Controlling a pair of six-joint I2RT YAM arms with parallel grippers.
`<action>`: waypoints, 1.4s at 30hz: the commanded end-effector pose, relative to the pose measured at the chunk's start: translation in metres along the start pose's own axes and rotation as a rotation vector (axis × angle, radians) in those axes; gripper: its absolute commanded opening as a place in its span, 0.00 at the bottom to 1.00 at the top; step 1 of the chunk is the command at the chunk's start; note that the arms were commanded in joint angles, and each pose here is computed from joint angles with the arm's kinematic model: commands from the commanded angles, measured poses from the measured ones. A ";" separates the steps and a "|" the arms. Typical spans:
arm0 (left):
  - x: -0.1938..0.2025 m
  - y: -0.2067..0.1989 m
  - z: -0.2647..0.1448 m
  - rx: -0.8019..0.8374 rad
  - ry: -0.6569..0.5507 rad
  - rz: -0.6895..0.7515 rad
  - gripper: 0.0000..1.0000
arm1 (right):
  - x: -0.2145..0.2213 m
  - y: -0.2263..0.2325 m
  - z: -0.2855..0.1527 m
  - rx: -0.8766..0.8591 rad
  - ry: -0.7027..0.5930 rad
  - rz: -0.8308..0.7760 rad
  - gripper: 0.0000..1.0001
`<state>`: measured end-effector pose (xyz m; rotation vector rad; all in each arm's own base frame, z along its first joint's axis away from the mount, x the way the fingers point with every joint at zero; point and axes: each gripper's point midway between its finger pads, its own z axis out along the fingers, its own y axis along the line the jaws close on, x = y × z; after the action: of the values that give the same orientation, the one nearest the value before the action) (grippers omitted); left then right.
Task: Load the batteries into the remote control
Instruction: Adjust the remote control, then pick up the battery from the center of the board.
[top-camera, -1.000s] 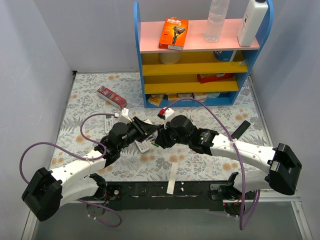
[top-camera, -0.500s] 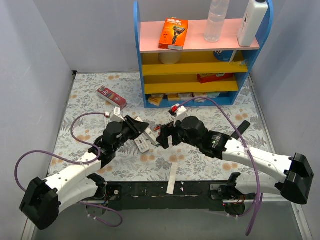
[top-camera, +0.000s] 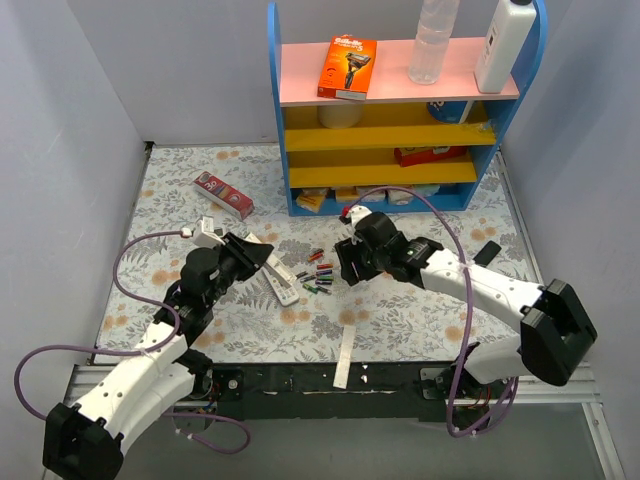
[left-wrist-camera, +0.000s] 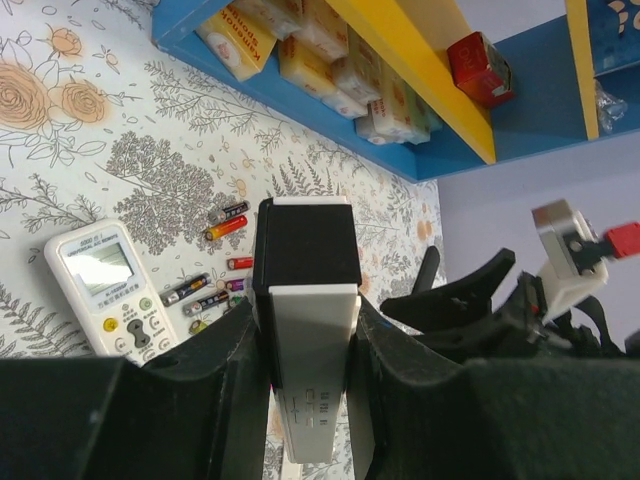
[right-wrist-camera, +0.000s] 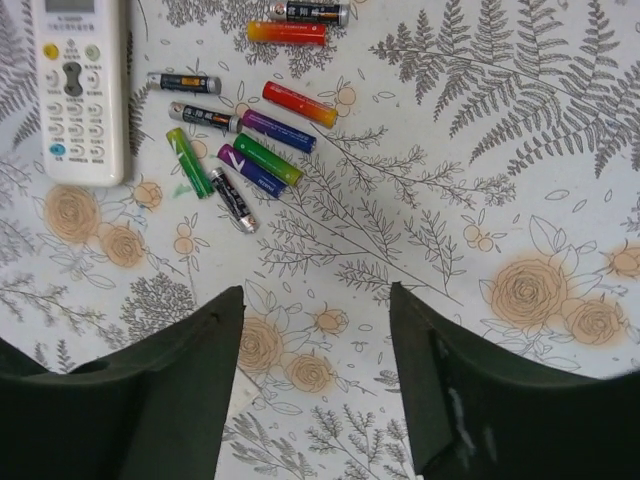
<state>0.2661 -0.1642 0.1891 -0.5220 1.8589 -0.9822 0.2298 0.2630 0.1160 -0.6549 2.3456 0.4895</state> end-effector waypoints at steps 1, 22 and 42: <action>0.005 0.007 -0.007 -0.017 0.021 0.019 0.00 | -0.021 0.005 0.008 -0.018 0.032 -0.131 0.63; 0.002 0.012 -0.004 -0.052 0.018 0.039 0.00 | -0.003 0.041 0.088 -0.166 0.288 -0.410 0.33; 0.003 0.015 -0.003 -0.064 0.021 0.047 0.00 | 0.011 0.035 0.108 -0.136 0.346 -0.430 0.26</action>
<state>0.2595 -0.1585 0.1682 -0.5118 1.9388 -0.9144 0.2507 0.3345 0.0326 -1.3398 2.4169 0.3564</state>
